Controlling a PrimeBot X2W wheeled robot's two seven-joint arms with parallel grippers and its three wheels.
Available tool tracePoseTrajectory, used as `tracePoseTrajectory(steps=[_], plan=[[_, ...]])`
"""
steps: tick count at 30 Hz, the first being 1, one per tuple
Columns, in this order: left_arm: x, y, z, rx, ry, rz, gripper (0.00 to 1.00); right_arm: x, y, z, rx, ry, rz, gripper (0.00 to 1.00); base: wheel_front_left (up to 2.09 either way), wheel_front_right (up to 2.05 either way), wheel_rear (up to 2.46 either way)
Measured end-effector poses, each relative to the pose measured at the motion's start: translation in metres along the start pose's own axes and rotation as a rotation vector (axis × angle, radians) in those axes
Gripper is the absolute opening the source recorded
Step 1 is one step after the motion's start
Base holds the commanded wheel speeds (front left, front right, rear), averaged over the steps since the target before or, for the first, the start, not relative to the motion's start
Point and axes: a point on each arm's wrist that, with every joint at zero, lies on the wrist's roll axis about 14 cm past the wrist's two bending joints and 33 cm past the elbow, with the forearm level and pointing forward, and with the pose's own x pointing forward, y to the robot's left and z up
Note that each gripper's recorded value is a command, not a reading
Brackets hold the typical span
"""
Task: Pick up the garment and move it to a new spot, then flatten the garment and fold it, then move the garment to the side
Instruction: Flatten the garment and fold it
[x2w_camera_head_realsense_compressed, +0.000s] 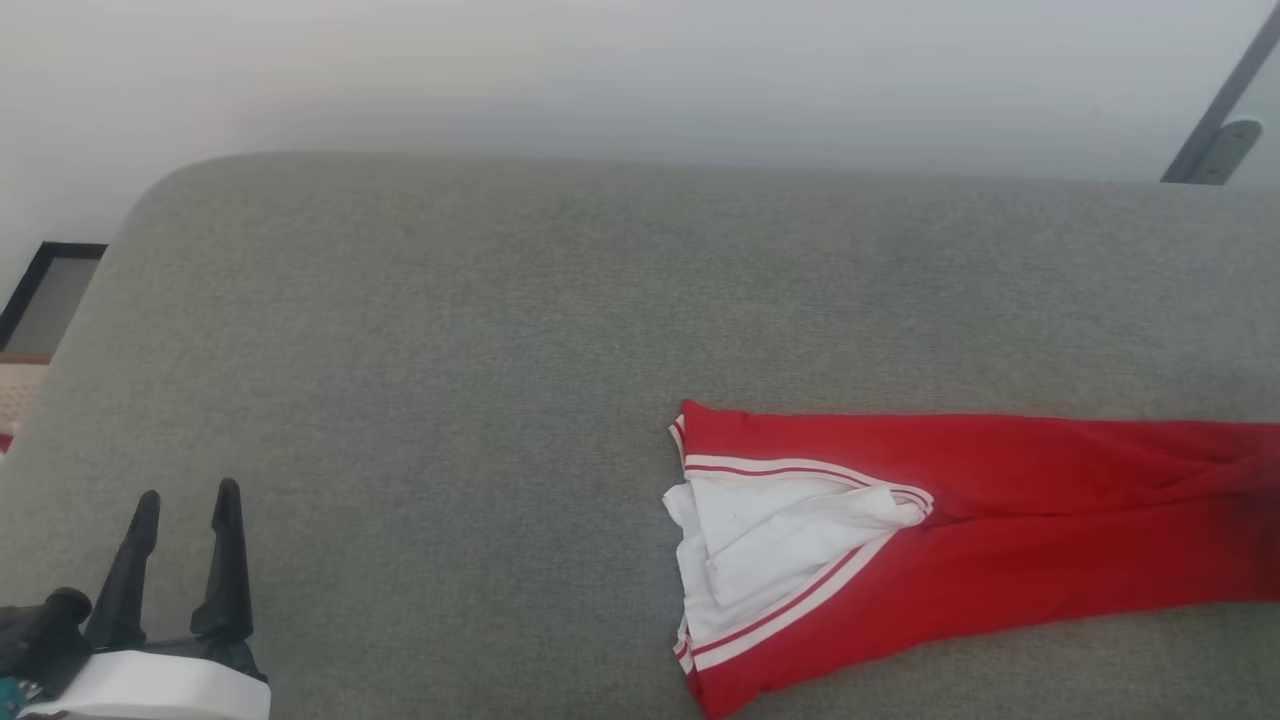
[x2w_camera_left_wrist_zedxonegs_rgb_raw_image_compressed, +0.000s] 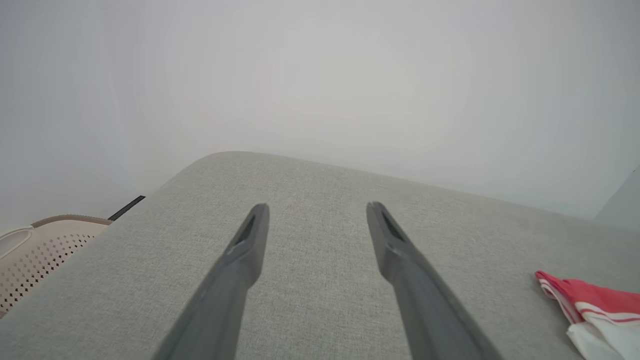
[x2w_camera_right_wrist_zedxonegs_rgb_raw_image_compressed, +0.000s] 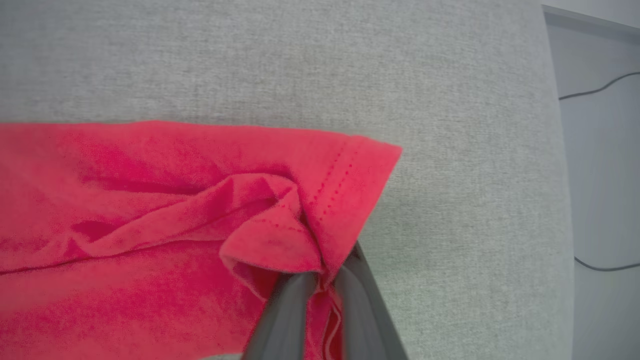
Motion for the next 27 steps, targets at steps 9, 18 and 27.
tracePoseTrajectory(steps=[9,18,27], plan=[[0.007,-0.009,0.005,-0.003,-0.017,-0.032,1.0,-0.014,0.065,0.015,-0.054,-0.06,0.185,0.0,0.0,0.0,0.0],[0.002,-0.015,0.008,-0.012,-0.027,-0.047,1.0,-0.052,0.187,0.025,-0.164,-0.131,0.521,0.0,0.0,0.0,0.0],[-0.01,-0.006,0.016,-0.014,-0.047,-0.026,1.0,-0.082,0.288,0.007,-0.287,-0.13,0.764,0.0,0.0,0.0,0.0]])
